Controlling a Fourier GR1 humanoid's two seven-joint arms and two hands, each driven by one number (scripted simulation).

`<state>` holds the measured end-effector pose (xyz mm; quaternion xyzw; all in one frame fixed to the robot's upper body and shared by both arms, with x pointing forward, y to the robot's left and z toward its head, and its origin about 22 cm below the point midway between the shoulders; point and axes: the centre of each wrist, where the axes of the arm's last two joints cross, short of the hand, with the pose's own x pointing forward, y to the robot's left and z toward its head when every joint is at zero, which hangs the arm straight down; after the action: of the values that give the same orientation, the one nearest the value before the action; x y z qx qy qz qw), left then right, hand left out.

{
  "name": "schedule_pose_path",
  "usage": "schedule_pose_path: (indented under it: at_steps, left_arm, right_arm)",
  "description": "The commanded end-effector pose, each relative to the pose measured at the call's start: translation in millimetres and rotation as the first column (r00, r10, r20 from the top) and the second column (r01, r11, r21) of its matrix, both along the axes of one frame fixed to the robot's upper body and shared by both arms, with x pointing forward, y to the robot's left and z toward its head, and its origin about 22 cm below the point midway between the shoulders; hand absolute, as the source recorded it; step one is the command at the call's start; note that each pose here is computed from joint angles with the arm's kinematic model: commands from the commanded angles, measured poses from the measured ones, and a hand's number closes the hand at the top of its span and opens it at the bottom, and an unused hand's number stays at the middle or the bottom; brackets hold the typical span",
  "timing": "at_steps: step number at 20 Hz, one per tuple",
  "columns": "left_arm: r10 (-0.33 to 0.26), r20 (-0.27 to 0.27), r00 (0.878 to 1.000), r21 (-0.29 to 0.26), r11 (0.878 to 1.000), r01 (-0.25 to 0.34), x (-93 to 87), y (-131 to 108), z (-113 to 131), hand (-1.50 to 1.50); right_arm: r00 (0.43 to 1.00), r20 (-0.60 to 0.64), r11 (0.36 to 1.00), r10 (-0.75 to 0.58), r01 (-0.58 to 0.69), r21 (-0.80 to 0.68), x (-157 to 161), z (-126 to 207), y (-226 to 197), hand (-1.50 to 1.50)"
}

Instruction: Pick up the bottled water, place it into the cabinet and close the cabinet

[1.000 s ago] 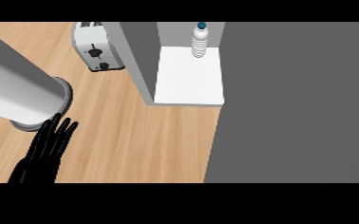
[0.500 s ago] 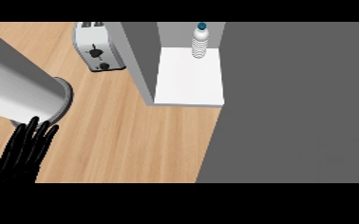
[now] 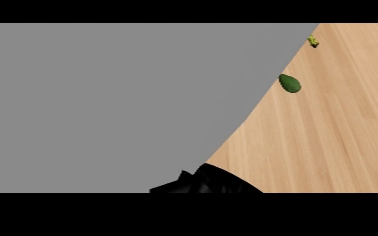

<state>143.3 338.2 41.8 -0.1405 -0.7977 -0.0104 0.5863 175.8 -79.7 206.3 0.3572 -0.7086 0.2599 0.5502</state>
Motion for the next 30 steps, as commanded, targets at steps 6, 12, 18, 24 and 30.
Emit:
schedule_pose_path:
  at_steps: [6,12,18,24,30]
  left_arm:
    - [-0.004,0.029,1.0,0.003,1.0,0.004,1.1,11,36,-1.5]
    - [-0.024,0.022,0.999,0.02,1.0,0.023,-3.9,11,40,-1.5]
    - [0.019,0.033,0.999,0.009,1.0,-0.019,-21.0,20,37,-1.5]
    - [0.021,0.02,1.0,0.002,1.0,-0.021,-6.5,19,44,-1.5]
    - [0.001,0.024,1.0,0.009,1.0,-0.001,-13.5,11,62,-1.5]
  right_arm:
    - [0.987,-0.088,0.991,-0.131,0.133,0.011,30,5,83,1.5]
    - [0.987,-0.128,0.991,0.099,-0.11,-0.081,70,14,99,1.5]
    - [0.956,-0.193,0.968,0.22,-0.238,-0.077,100,9,86,1.5]
    - [0.979,-0.166,0.99,0.118,-0.129,-0.054,130,-21,75,1.5]
    - [0.991,-0.108,0.995,-0.073,0.066,-0.073,177,-33,33,1.5]
